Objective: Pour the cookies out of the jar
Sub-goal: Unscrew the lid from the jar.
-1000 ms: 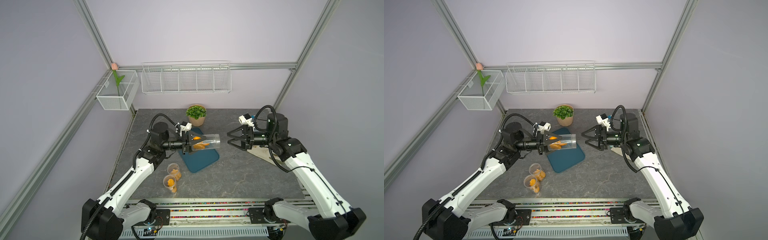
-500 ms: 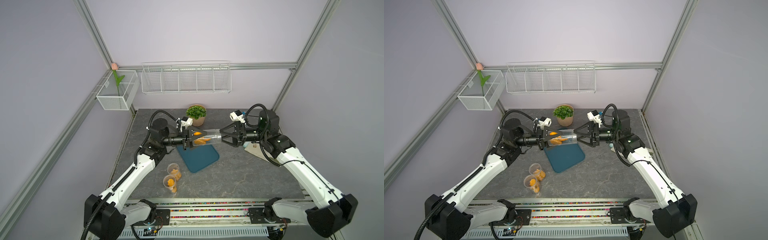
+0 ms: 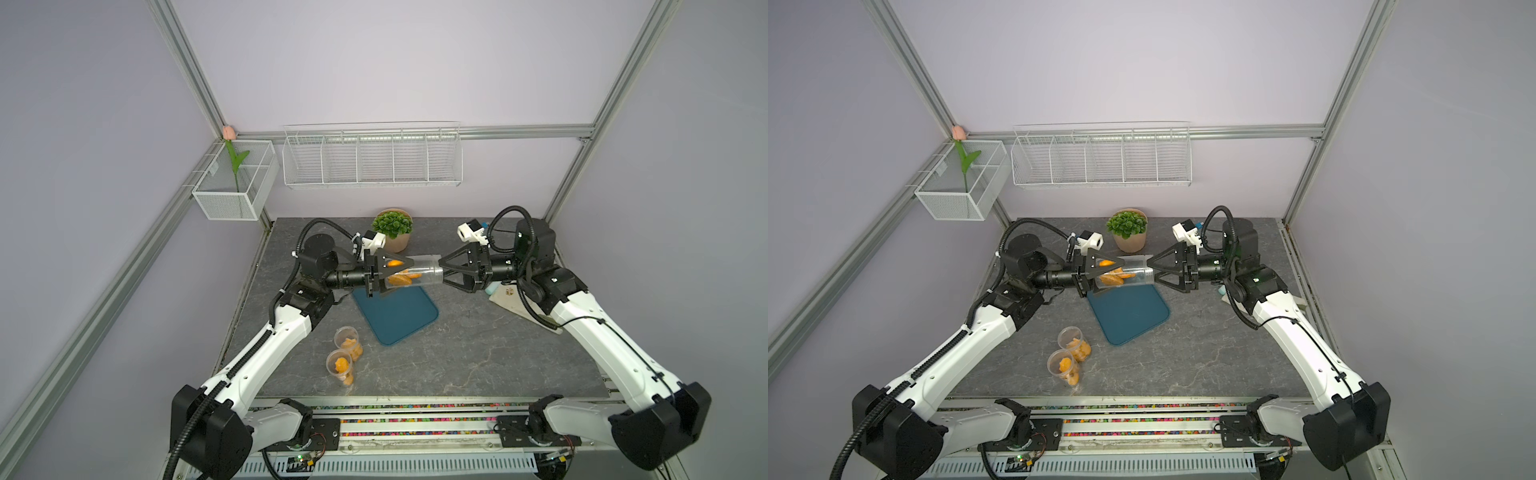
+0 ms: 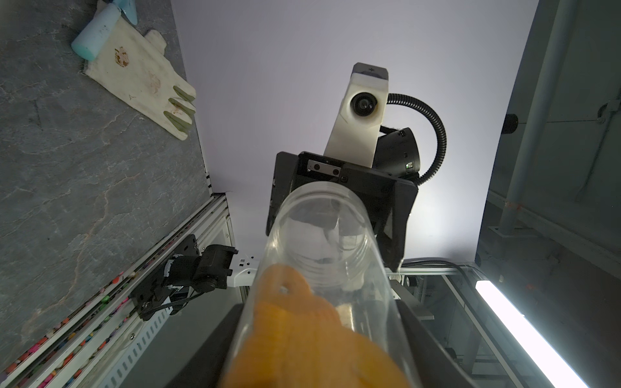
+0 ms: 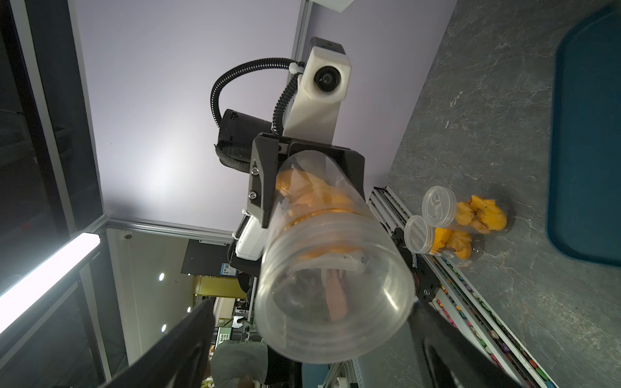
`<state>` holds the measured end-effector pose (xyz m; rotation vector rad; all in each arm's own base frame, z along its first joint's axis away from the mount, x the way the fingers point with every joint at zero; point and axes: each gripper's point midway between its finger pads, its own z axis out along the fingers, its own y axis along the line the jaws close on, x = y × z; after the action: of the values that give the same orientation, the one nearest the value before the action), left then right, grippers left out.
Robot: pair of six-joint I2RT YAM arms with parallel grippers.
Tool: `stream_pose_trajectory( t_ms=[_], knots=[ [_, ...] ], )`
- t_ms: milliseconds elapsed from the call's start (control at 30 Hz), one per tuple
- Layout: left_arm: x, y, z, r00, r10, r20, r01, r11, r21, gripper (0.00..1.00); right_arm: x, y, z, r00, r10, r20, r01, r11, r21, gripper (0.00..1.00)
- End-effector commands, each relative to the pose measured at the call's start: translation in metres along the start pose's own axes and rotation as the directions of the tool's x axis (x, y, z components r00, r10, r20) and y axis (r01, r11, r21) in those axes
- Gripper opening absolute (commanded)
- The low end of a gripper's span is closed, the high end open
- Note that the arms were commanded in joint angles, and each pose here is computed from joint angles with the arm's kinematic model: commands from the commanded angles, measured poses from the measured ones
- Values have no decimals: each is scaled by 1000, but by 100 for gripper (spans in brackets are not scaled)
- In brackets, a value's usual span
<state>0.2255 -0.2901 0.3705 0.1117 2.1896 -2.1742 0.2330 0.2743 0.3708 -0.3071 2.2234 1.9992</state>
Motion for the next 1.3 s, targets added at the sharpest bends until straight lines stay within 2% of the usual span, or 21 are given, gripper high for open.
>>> stream_pose_trajectory(
  t_ms=[0, 233, 333, 467, 633, 867, 1033, 1167, 1267],
  knots=[
    [5, -23, 1, 997, 74, -25, -72, 996, 47, 60, 8, 5, 2, 997, 15, -72, -17, 999, -37, 87],
    [4, -21, 1, 997, 70, -29, -69, 997, 43, 60, 5, 7, 1, 998, 0, -69, -3, 999, -40, 85],
    [5, -21, 1, 997, 69, -34, -67, 997, 43, 60, 6, 11, 0, 997, -10, -71, 7, 999, -46, 79],
    [6, -17, 2, 997, 61, -40, -60, 997, 40, 61, 6, 13, 1, 997, -21, -70, 18, 998, -56, 77],
    [6, -15, 2, 997, 59, -44, -58, 998, 37, 61, 9, 19, 0, 996, -39, -77, 34, 997, -69, 68],
    [7, -15, 1, 997, 58, -44, -56, 998, 37, 60, 11, 21, -2, 995, -65, -75, 59, 996, -72, 65],
    [10, -20, 0, 997, 60, -42, -59, 997, 42, 60, 15, 32, -6, 982, -180, -59, 176, 982, -72, 65],
    [12, -22, -2, 998, 56, -41, -55, 998, 40, 60, 18, 31, -8, 947, -320, -35, 319, 947, -33, 65],
    [15, -23, -3, 997, 56, -46, -55, 998, 39, 61, 16, 29, -7, 923, -385, -30, 384, 923, -33, 64]
  ],
)
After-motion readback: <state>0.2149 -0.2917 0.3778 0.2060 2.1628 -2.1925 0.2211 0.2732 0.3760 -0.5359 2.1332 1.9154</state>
